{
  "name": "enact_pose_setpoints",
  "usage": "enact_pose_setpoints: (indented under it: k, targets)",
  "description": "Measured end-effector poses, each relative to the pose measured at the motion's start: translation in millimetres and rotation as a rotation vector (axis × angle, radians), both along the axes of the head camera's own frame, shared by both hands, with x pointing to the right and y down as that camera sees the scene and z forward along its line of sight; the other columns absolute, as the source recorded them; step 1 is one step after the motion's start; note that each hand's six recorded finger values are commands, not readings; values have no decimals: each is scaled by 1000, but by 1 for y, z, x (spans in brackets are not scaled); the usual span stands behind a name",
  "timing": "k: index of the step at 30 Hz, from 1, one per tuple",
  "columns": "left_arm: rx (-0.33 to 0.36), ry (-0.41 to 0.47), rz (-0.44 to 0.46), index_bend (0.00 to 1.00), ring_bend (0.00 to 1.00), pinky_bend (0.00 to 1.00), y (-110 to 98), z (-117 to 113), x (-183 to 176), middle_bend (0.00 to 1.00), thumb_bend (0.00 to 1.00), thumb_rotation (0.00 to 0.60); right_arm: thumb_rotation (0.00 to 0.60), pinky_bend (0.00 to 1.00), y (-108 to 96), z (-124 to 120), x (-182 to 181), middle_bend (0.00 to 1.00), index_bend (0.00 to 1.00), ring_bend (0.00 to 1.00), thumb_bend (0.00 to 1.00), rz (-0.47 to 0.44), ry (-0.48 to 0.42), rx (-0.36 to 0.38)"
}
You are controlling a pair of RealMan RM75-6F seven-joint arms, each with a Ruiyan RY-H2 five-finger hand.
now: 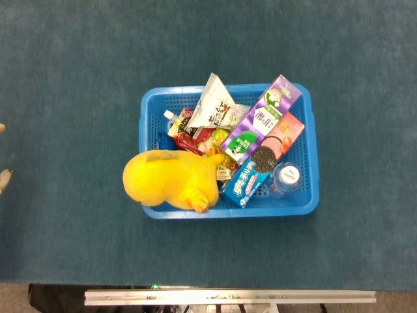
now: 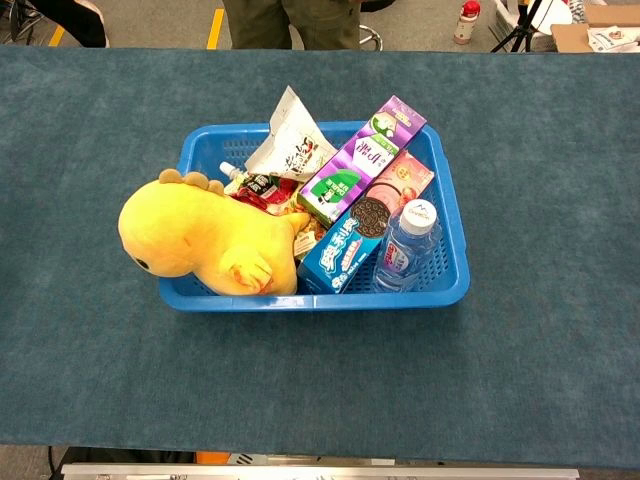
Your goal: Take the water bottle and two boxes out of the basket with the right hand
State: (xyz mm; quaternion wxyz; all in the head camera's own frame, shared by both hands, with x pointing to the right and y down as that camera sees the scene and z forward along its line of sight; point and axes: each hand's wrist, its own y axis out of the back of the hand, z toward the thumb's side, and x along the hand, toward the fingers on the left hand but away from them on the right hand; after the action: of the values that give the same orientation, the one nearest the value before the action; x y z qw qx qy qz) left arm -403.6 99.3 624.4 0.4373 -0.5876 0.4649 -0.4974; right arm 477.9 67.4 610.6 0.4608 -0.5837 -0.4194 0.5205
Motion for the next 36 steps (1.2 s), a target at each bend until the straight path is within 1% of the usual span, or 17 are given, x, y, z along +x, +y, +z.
enact_pose_setpoints:
  k: [9,24,28,32,36]
  targets:
    - [-1,0,3,272,42,202,0,0,1,90,202,600,600,268,1,-1,-1,179,218,158,163,-4,-4,2]
    - [-3,-1,-11,272,42,202,2,-1,-3,91,203,600,600,268,1,4,-6,179,218,158,161,-22,-22,-22]
    - [-1,1,-21,272,42,202,2,-2,-5,92,202,600,600,267,4,4,-16,180,218,158,128,-57,-64,-43]
    - [3,4,-25,271,42,202,3,-3,-6,92,203,600,600,267,12,3,-33,183,217,158,116,-121,-140,-88]
    - [9,6,-26,272,42,202,4,-5,-6,92,203,600,600,267,14,-3,-52,183,218,158,108,-190,-170,-117]
